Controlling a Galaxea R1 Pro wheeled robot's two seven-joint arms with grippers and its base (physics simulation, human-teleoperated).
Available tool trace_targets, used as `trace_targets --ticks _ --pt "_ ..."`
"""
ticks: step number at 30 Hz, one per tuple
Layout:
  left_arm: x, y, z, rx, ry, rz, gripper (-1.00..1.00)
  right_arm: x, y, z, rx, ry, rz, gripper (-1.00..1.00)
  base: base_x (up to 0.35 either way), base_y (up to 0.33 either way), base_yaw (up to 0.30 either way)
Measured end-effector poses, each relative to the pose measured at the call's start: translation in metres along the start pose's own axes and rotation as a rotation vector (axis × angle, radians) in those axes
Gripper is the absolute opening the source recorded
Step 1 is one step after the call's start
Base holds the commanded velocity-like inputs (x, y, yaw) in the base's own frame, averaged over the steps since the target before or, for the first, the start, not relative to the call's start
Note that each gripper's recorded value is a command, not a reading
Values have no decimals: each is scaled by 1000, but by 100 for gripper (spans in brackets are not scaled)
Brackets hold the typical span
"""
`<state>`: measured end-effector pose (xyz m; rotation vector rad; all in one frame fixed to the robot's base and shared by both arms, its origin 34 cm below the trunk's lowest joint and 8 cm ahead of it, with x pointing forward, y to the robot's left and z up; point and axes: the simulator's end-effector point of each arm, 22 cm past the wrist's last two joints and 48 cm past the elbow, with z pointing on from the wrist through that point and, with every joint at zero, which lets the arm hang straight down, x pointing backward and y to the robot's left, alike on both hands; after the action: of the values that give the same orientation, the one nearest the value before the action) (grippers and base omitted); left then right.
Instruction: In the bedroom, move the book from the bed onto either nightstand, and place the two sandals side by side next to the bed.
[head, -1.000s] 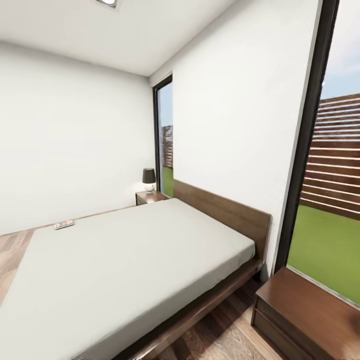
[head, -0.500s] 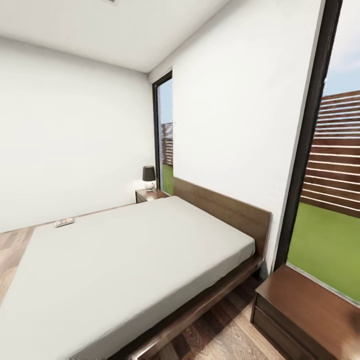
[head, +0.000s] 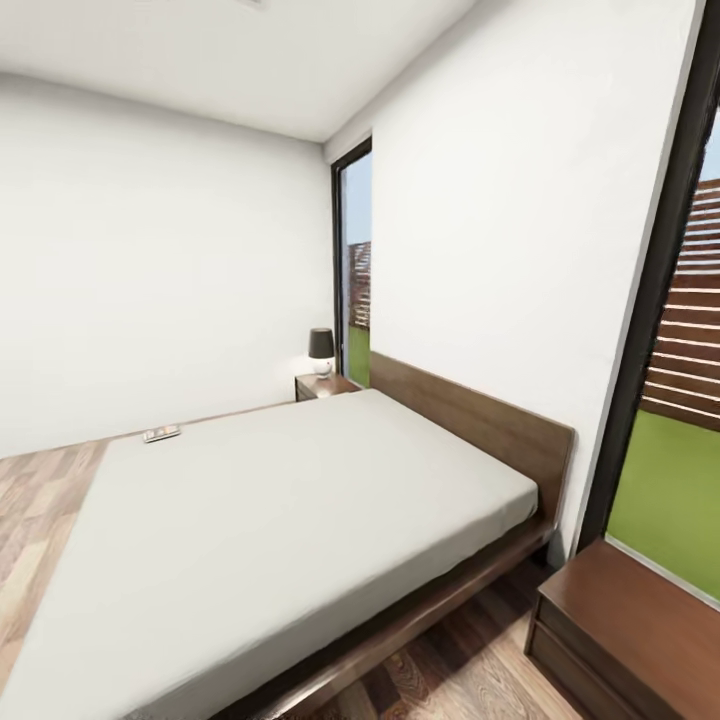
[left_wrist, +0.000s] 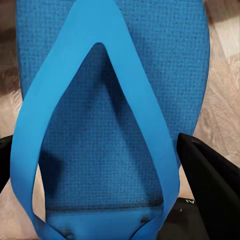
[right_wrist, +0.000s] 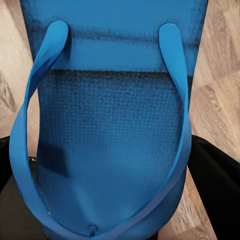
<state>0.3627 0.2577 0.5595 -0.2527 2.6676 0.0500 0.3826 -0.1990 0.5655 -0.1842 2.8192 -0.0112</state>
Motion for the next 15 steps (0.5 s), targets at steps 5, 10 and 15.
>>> trace_targets --ticks 5,10,15 --pt "2 0 0 -1 4 0 -100 2 0 0 -1 4 0 -100 0 0 248" --pt "3 0 0 -1 7 1 -100 3 0 1 -1 8 0 -100 0 0 250" --pt "4 1 1 -2 11 1 -100 5 1 1 -2 12 0 -100 0 0 250"
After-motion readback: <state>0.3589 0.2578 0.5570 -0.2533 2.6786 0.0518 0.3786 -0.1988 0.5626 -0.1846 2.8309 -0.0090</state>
